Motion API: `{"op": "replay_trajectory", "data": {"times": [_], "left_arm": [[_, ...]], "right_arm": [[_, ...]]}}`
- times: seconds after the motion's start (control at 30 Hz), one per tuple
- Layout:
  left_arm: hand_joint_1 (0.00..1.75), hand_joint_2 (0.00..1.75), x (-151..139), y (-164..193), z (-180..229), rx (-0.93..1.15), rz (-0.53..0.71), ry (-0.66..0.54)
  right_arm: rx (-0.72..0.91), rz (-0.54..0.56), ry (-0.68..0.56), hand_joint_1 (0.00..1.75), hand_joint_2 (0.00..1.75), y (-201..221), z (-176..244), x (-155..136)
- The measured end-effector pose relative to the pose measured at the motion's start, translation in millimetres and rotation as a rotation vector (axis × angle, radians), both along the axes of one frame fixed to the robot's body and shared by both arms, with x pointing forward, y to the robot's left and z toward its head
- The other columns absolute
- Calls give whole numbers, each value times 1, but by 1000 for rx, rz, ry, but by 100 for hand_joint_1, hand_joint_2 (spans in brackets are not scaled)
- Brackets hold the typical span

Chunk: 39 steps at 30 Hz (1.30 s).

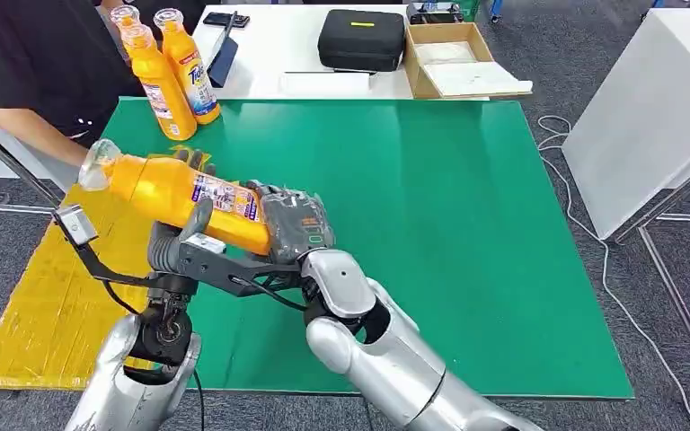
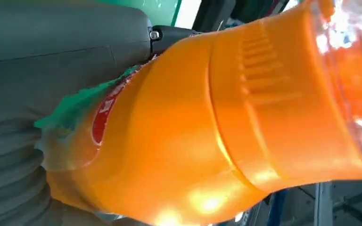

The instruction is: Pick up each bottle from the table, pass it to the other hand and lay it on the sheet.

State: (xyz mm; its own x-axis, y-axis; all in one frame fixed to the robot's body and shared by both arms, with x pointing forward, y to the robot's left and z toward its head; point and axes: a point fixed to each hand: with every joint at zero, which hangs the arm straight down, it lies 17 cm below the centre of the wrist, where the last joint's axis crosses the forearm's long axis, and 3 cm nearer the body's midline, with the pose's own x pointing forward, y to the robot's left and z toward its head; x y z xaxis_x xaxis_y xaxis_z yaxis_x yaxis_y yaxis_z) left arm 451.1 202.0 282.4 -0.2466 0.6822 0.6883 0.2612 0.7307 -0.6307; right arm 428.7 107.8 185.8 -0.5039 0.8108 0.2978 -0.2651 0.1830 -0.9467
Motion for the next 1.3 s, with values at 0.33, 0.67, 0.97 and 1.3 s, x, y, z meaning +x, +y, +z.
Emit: {"op": "replay_trajectory", "data": {"times": [0.33, 0.67, 0.97, 1.3], "left_arm": [[175, 175, -16, 12, -17, -23, 9, 29], [175, 175, -21, 18, -23, -79, -16, 45], [175, 175, -23, 23, -28, -113, -33, 60], [175, 175, -28, 31, -28, -136, -37, 55]], "right_arm": [[-5, 32, 58, 175, 175, 8, -26, -20], [-6, 57, 71, 175, 175, 13, -33, -29], [-21, 72, 82, 175, 175, 14, -43, -37], [42, 31, 60, 0, 0, -7, -44, -31]]}}
